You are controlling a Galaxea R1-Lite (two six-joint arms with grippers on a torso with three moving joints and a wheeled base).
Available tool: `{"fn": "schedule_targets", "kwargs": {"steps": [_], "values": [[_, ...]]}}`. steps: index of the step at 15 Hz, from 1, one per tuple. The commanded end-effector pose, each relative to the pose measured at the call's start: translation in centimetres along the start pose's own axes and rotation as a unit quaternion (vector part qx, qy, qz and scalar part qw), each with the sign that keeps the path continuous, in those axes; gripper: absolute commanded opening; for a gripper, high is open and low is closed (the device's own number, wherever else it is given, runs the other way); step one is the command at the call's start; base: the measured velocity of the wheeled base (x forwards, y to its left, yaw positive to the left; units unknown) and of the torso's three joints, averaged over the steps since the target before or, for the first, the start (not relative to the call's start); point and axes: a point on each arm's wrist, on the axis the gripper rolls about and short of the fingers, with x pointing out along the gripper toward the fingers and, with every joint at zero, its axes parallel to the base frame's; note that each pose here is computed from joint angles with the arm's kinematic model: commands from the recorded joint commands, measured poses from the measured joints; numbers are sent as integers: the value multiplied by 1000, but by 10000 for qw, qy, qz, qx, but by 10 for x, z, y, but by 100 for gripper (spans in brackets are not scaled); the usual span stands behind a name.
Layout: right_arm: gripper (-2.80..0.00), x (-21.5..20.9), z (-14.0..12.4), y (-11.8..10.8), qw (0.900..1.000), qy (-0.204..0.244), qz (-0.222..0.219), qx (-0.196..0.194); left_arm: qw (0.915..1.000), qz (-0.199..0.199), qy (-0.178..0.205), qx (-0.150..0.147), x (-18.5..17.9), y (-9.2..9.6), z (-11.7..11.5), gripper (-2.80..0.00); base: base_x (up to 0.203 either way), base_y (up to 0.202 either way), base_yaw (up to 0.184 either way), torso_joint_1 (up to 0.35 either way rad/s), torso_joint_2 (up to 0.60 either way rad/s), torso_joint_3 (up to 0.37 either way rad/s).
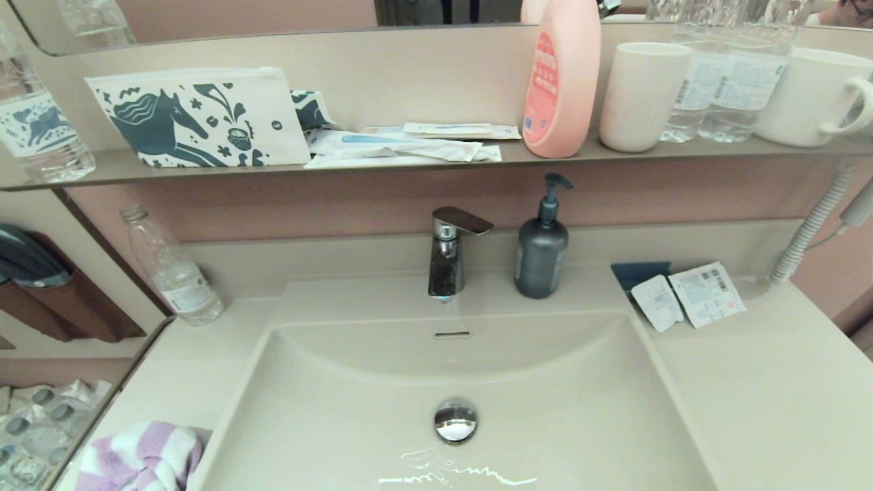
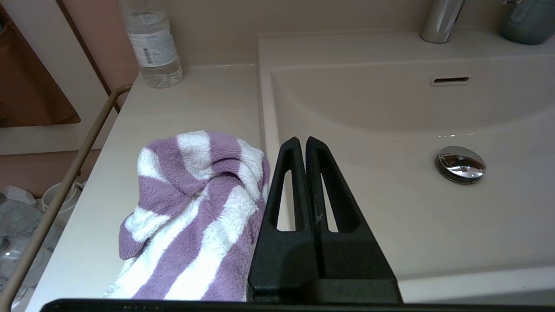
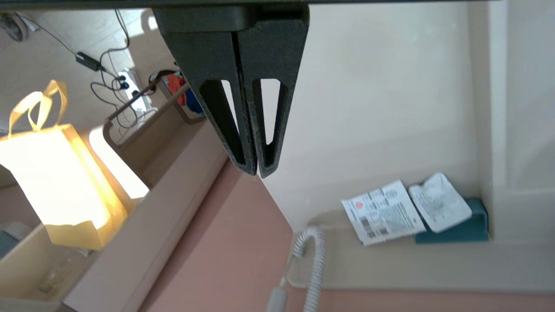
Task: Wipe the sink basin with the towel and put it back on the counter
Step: Pick up the cloth
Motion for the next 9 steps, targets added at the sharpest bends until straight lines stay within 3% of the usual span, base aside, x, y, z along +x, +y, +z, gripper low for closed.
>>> {"fn": "schedule_targets", "kwargs": {"steps": [1,3,6,7,9], "values": [[-280,-23,-20,-8,9997,-174,-87,117,10000,-1,-4,4,0,0,0,-280,0,0,0,0,0,0],[-280,-29,-35,-7,9996,-205,-81,185,10000,-1,-4,4,0,0,0,-280,0,0,0,0,0,0],[-280,-38,-54,-3,9927,-477,787,777,10000,-1,-4,3,0,0,0,-280,0,0,0,0,0,0],[-280,-36,-61,0,9884,-407,1031,1041,10000,1,-4,-1,0,0,0,-280,0,0,0,0,0,0],[-280,-33,-80,7,9796,-255,1625,1151,10000,-1,-4,1,0,0,0,-280,0,0,0,0,0,0]]}}
